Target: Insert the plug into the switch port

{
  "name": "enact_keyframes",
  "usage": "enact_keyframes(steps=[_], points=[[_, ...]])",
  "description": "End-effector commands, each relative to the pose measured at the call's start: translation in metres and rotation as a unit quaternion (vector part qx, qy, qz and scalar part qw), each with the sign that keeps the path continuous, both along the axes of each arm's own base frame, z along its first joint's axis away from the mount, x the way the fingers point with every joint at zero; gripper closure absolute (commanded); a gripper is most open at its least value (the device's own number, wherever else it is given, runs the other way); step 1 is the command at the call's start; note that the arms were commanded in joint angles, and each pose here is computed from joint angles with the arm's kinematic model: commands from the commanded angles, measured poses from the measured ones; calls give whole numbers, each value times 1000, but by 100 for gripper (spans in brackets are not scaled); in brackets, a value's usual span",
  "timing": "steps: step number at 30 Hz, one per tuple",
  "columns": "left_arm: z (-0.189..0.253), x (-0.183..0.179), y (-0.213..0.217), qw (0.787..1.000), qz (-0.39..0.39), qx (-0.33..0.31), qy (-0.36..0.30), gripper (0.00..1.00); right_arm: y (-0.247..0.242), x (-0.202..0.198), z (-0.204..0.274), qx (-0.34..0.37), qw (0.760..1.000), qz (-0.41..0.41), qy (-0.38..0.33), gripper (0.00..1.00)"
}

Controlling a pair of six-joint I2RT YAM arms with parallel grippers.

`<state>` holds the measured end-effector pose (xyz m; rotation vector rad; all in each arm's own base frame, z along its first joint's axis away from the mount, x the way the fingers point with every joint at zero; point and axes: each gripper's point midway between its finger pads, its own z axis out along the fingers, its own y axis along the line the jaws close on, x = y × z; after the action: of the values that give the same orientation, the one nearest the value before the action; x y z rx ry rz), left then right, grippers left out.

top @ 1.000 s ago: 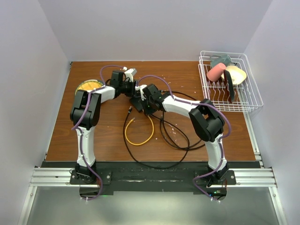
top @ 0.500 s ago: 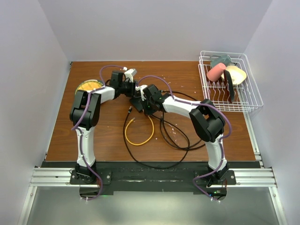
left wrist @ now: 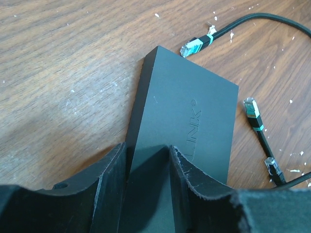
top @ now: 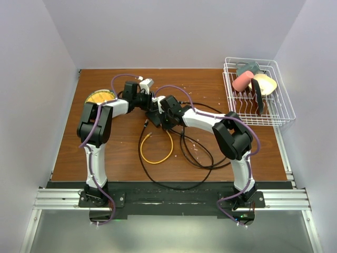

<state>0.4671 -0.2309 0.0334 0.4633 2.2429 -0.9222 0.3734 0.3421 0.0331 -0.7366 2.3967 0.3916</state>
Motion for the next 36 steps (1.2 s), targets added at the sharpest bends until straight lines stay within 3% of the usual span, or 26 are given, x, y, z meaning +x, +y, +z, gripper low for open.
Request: enact_keyframes(steps=[1,8,21,36], points=[[-22,-146,-52,963,-144,-39,226,83,44,93,137,164,958,-36,-231,100],[-11,-154,-69,961,-175,-39,209,83,59,95,142,168,956,9,-240,100],[-25,-195,-58,943,-177,-27,282,87,37,119,150,148,947,-81,-272,100],[-58,-214,-46,931,-137,-1,338,97,43,114,218,228,910,-71,-339,100]])
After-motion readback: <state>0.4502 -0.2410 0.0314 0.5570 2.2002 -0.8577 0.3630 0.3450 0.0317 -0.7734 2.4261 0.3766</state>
